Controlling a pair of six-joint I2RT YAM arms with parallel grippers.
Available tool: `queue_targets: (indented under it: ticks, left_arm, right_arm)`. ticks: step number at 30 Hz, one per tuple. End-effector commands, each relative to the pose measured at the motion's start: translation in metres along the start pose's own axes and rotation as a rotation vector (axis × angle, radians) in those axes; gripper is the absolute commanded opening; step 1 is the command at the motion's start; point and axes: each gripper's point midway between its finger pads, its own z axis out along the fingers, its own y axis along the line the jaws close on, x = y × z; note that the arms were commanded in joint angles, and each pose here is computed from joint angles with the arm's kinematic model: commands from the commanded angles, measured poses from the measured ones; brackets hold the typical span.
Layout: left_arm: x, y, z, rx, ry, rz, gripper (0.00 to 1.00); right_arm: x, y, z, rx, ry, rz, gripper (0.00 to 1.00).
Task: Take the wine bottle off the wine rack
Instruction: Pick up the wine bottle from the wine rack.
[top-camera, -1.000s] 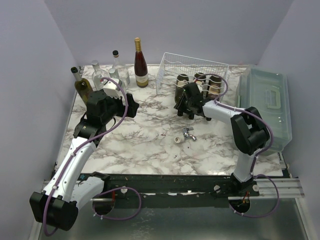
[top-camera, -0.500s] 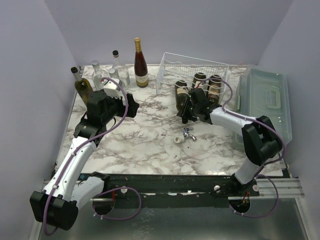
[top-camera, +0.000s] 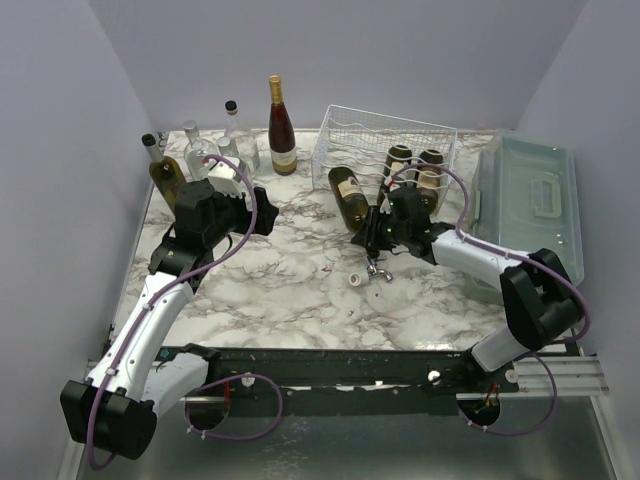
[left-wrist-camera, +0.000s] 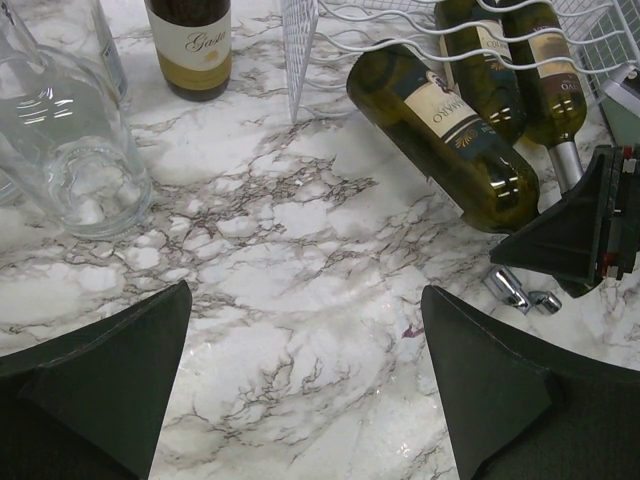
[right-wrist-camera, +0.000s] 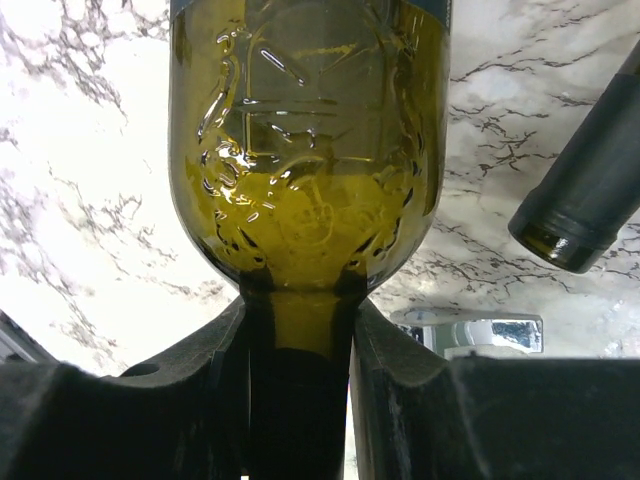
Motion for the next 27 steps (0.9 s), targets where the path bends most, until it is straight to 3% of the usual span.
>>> queue_targets:
  ticks: [1, 13, 21, 27]
  left_arm:
    - [0.0, -0.002, 0.001, 0.024, -0.007, 0.017, 0.99]
    - [0.0, -0.043, -0.017, 0.282, -0.046, 0.171, 0.99]
    - [-0.012, -0.028, -0.027, 0.18, -0.126, 0.224, 0.99]
    - [-0.024, -0.009, -0.036, 0.051, -0.194, 0.217, 0.99]
  right_arm:
    - [-0.039, 0.046, -0.023, -0.186, -0.131, -0.162, 0.0]
    - [-0.019, 0.056, -0.056, -0.28, -0.025, -0.452, 0.0]
    - [-0.02, 0.057, -0.072, -0.326, 0.115, -0.799, 0.0]
    - [-0.047, 0.067, -0.081, -0.358, 0.148, -1.069, 0.0]
